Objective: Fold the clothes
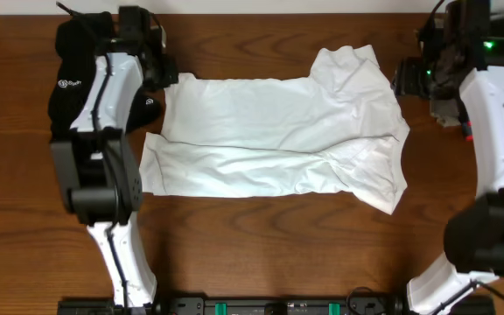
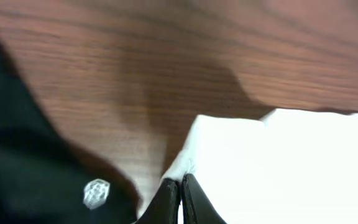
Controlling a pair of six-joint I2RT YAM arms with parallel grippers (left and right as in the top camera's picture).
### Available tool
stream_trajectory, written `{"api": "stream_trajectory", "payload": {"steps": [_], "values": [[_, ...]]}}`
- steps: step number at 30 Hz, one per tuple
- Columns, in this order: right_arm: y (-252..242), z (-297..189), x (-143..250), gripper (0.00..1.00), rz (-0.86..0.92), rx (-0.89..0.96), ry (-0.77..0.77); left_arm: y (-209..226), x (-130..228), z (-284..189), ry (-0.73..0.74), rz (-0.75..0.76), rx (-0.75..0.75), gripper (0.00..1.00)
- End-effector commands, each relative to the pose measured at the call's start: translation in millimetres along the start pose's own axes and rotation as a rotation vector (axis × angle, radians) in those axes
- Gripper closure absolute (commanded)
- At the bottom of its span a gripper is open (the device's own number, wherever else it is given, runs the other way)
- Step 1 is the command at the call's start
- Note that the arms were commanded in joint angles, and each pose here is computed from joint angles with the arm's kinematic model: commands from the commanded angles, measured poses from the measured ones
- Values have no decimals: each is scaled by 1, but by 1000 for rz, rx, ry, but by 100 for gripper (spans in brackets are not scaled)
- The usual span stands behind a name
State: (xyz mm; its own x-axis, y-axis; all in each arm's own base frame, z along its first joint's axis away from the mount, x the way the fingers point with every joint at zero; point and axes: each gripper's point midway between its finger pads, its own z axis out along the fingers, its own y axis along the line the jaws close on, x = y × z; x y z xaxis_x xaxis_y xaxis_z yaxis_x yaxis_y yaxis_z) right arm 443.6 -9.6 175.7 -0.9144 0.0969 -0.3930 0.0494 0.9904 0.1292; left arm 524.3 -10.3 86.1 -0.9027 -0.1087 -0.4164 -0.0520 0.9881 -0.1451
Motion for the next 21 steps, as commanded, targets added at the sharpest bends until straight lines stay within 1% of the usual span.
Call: {"api": "stream_trajectory", "payload": {"steps": [1, 5, 8, 13, 17, 20, 21], "values": [[1, 24, -12, 38, -29, -21, -11, -4, -25, -56, -104, 25, -5, 94], [-2, 55, -29, 37, -42, -25, -51, -7, -25, -83, -123, 27, -3, 94], [-3, 79, -39, 34, -57, -35, -77, -8, -20, -93, -110, 37, -5, 94], [-6, 123, -58, 29, -94, -40, -145, -7, -4, -93, -49, 33, -9, 94], [-9, 149, -72, 29, -103, -42, -202, 2, 1, -93, -32, 30, -57, 94], [-9, 165, -81, 29, -110, -54, -247, 3, -1, -93, -40, 30, -63, 94], [-6, 169, -84, 30, -113, -70, -260, 3, -2, -93, -44, 29, -63, 94]]}}
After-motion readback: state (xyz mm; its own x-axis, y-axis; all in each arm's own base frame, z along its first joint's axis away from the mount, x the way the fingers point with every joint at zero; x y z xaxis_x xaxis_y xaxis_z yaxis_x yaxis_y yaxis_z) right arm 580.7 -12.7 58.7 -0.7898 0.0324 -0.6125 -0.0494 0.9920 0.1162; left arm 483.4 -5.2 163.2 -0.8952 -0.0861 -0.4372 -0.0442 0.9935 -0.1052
